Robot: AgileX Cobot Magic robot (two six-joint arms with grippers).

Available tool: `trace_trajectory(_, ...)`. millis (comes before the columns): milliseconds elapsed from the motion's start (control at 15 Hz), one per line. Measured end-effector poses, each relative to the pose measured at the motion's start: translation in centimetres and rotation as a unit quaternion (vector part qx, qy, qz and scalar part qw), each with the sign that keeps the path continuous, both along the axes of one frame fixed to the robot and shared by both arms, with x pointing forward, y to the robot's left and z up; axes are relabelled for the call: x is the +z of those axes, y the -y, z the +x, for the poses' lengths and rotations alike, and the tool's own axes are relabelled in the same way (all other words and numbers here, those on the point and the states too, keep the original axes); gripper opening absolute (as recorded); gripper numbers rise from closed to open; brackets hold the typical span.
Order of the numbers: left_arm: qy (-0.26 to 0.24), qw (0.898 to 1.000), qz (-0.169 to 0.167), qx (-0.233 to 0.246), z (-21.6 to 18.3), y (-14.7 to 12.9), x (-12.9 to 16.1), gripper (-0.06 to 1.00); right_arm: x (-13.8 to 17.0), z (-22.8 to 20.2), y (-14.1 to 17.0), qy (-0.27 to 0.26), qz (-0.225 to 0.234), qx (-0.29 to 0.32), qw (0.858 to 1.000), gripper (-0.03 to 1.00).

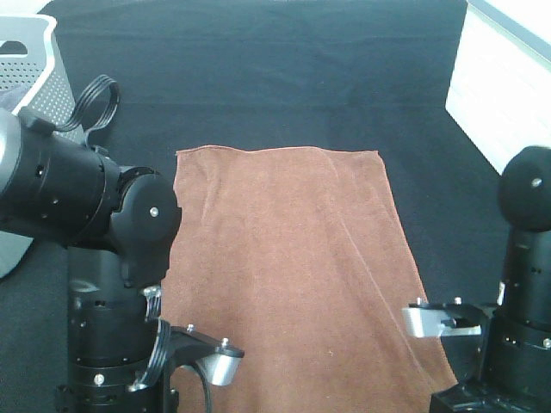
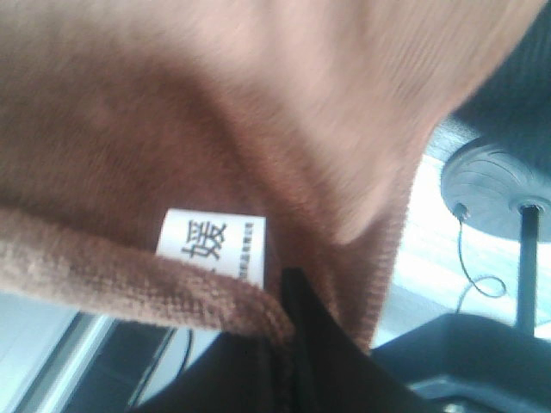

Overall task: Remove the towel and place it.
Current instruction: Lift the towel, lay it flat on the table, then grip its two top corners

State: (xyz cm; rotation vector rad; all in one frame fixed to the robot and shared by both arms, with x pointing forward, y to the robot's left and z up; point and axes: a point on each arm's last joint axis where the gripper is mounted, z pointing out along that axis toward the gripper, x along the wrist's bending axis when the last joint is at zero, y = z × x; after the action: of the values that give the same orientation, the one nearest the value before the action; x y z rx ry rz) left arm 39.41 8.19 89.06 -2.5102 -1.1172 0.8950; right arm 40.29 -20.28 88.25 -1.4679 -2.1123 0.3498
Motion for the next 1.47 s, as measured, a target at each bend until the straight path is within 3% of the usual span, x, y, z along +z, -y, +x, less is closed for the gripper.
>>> trace_trajectory(800, 0.009, 1.0, -0.011, 0.007, 2.4, 2.6, -0.9, 0.0, -1.6, 0.2, 0.0, -0.004, -0.004, 0.006, 1.0, 0.04)
trace_trajectory(1200, 0.009, 1.0, -0.01, 0.008, 2.4, 2.6, -0.9, 0.0, -1.5, 0.2, -0.2, -0.005, 0.009, 0.005, 1.0, 0.19)
trace_trajectory(1467, 0.009, 1.0, -0.011, 0.008, 2.4, 2.6, -0.9, 0.0, -1.5, 0.2, -0.2, -0.005, 0.009, 0.004, 1.0, 0.23)
